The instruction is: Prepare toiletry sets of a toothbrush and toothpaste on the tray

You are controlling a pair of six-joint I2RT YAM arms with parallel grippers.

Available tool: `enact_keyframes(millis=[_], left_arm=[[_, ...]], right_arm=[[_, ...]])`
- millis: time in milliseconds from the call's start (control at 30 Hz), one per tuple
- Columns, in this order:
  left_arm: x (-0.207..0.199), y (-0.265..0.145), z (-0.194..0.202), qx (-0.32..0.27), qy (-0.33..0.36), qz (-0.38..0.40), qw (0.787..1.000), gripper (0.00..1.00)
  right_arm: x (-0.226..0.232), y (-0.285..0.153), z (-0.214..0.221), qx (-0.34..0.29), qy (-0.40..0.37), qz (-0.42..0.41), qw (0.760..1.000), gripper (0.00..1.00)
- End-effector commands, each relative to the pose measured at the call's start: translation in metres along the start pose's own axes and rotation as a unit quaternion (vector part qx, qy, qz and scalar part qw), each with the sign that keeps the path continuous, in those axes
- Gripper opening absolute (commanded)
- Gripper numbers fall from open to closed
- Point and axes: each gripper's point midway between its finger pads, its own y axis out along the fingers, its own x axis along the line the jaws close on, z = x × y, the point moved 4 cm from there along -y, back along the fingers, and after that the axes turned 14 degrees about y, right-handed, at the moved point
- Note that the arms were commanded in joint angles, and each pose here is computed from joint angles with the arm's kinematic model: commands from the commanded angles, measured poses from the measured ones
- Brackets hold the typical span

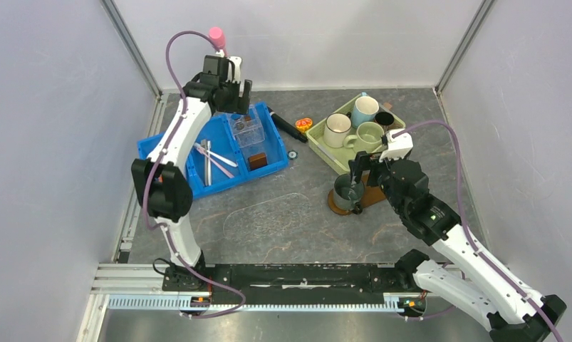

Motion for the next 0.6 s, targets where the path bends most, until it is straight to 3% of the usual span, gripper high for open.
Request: enact_keyframes(millis=[0, 267, 567], left_arm=[[0.005, 0.020, 0.002, 0.017, 0.085, 0.054, 0.995, 0.88], [0.002, 0.052, 0.004, 0.018, 0.078, 0.110, 0.991, 0.76], [0.012, 0.068, -0.006, -0.001, 0.104, 0.085, 0.991, 0.79]], right_arm=[[-0.005, -0.004, -0.001, 0.000, -0.012, 0.013, 1.000, 0.98], [-0.012, -0.006, 0.004, 0.009, -0.014, 0.030, 0.999, 0.98], [-0.013, -0.001, 0.010, 0.021, -0.020, 0.037, 0.999, 0.98]])
